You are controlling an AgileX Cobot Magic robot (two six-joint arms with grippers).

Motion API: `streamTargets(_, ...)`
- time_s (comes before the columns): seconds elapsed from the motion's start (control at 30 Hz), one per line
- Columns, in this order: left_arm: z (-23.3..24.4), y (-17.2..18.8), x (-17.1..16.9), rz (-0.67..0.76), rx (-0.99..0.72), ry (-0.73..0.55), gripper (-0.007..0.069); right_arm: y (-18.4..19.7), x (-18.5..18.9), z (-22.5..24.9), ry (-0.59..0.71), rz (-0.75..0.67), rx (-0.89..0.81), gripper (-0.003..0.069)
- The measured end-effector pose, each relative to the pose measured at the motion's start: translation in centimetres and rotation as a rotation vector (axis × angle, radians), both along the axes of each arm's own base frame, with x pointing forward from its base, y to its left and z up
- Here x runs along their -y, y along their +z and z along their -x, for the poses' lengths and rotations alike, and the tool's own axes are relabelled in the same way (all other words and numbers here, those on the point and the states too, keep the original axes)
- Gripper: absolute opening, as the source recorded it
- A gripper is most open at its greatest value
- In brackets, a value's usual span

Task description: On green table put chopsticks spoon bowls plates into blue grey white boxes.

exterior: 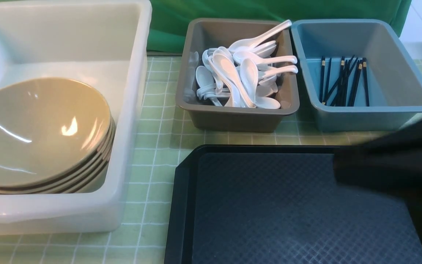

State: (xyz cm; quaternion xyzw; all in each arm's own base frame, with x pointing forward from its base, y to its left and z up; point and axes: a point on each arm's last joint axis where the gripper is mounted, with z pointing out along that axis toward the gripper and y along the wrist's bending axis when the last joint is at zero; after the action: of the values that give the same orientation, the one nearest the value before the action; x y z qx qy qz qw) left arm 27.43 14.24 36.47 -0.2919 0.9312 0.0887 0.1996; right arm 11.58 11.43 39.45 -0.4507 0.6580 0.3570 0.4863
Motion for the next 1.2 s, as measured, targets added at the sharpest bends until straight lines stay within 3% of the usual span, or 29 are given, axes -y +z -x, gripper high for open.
streamTargets(0.03,-0.1,1.5,1.6,-0.007,0.046,-0.071,0.0652,0.0,0.2,-0.4,-0.048,0.006,0.007,0.0047)
streamTargets(0.07,0.1,4.2,5.1,-0.008,0.139,-0.233,0.0649,-0.1,0.7,-1.4,-0.168,0.032,0.030,0.0048)
streamTargets(0.1,0.0,4.3,5.4,-0.005,0.142,-0.254,0.0649,-0.2,0.7,-1.4,-0.173,0.041,0.027,0.0048)
streamTargets(0.17,1.1,6.8,10.4,0.001,0.236,-0.514,0.0637,-0.6,2.1,-2.9,-0.377,0.121,0.041,0.0053)
streamTargets(0.23,2.1,7.7,13.1,-0.003,0.272,-0.662,0.0596,-0.6,3.5,-3.7,-0.513,0.194,0.036,0.0057)
streamTargets(0.3,3.6,8.8,15.7,0.003,0.311,-0.789,0.0492,0.3,5.9,-4.3,-0.727,0.245,-0.018,0.0059)
streamTargets(0.33,3.8,8.9,15.9,0.003,0.315,-0.796,0.0469,0.4,6.1,-4.3,-0.752,0.235,-0.037,0.0059)
streamTargets(0.4,4.7,9.4,17.0,0.013,0.338,-0.848,0.0351,0.8,7.8,-4.4,-0.896,0.265,-0.061,0.0062)
streamTargets(0.53,7.0,10.2,19.0,0.038,0.398,-0.939,0.0063,0.7,11.0,-2.8,-1.162,0.277,-0.136,0.0068)
streamTargets(0.6,8.2,9.8,19.8,0.046,0.410,-0.973,0.0014,0.3,11.8,-1.1,-1.226,0.257,-0.130,0.0069)
streamTargets(0.77,11.4,8.5,20.3,0.045,0.410,-0.995,-0.0002,-1.5,12.0,2.9,-1.260,0.181,-0.042,0.0069)
streamTargets(0.97,18.5,6.6,17.9,0.093,0.588,-0.889,-0.0002,-5.6,12.0,7.0,-1.264,0.128,0.035,0.0069)
streamTargets(1.2,25.9,-1.9,15.4,0.220,0.766,-0.770,-0.0002,-10.0,11.9,9.4,-1.233,0.101,0.085,0.0024)
